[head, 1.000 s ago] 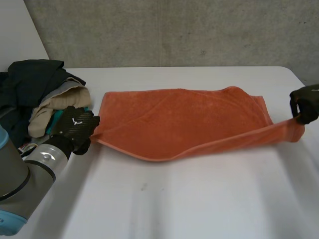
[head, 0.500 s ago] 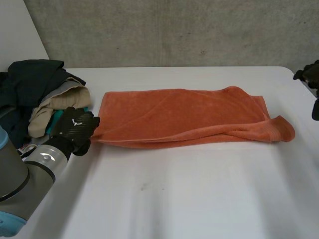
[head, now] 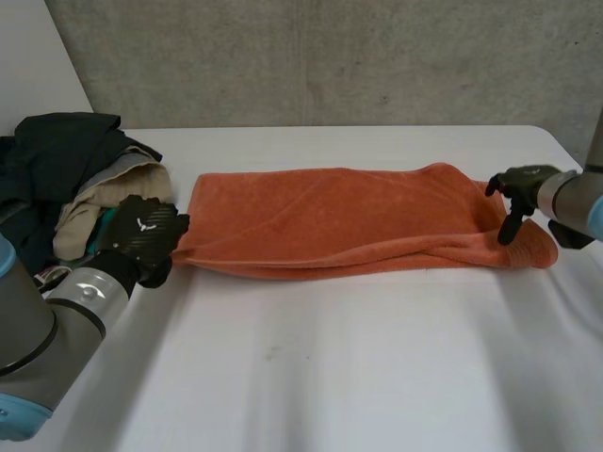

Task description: Fold the laundry.

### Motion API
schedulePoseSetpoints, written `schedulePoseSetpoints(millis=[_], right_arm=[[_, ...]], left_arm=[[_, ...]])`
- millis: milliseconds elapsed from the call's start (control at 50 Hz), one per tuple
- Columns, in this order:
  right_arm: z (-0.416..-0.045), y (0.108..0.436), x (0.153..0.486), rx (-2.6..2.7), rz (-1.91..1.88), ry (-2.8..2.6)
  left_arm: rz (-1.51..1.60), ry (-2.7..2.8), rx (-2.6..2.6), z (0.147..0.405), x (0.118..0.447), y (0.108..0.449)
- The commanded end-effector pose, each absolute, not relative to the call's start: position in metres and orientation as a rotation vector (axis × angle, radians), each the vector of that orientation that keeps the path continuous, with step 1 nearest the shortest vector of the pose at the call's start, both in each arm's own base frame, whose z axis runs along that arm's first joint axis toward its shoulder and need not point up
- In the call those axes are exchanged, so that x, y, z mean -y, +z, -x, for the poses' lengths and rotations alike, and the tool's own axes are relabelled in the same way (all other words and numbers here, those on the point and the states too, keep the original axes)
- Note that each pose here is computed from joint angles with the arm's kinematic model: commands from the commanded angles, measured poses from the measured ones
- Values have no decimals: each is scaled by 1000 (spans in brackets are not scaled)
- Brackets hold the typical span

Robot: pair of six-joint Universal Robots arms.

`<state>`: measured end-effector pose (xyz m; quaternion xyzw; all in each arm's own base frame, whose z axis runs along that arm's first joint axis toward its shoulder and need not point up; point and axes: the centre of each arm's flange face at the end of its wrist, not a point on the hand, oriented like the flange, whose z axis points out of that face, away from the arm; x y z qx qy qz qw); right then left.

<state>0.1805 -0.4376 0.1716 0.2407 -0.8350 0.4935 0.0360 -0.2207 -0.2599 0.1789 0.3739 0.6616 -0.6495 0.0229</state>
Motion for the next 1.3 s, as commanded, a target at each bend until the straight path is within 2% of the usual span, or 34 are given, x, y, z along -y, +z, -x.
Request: schedulePoseSetpoints(millis=[20, 120, 260, 400, 480, 500, 660, 740, 820, 960, 1060, 1220, 1300], right_arm=[[-177, 147, 440, 2577, -741, 1431], [-177, 153, 437, 2541, -769, 1420], [-176, 181, 428, 2488, -806, 1444], [-167, 194, 402, 2500, -870, 1368], [-154, 211, 370, 2456, -976, 1282], [-150, 214, 352, 2435, -1046, 1217], [-122, 196, 269, 2419, -1311, 857], [-114, 196, 255, 2386, -1324, 837], [-113, 195, 265, 2326, -1294, 909], [-118, 198, 303, 2205, -1157, 1162], [-143, 199, 347, 2110, -1086, 1419], [-172, 194, 405, 1954, -1053, 1629], [-184, 184, 430, 1893, -1036, 1679]], left_arm=[[-1145, -2020, -2037, 220, 264, 182], [-1141, -2024, -2029, 219, 266, 183], [-1135, -2027, -2025, 218, 268, 184], [-1131, -2007, -2038, 215, 264, 184], [-1138, -1980, -2062, 212, 254, 190], [-1144, -1967, -2074, 212, 251, 190], [-1285, -1602, -2338, 197, 198, 186], [-1439, -1306, -2402, 185, 174, 180], [-1538, -1283, -2273, 182, 178, 181], [-1432, -1576, -2018, 197, 245, 180], [-1355, -1807, -1922, 228, 291, 180], [-1210, -1957, -1866, 260, 364, 167], [-1163, -1964, -1833, 280, 387, 154]])
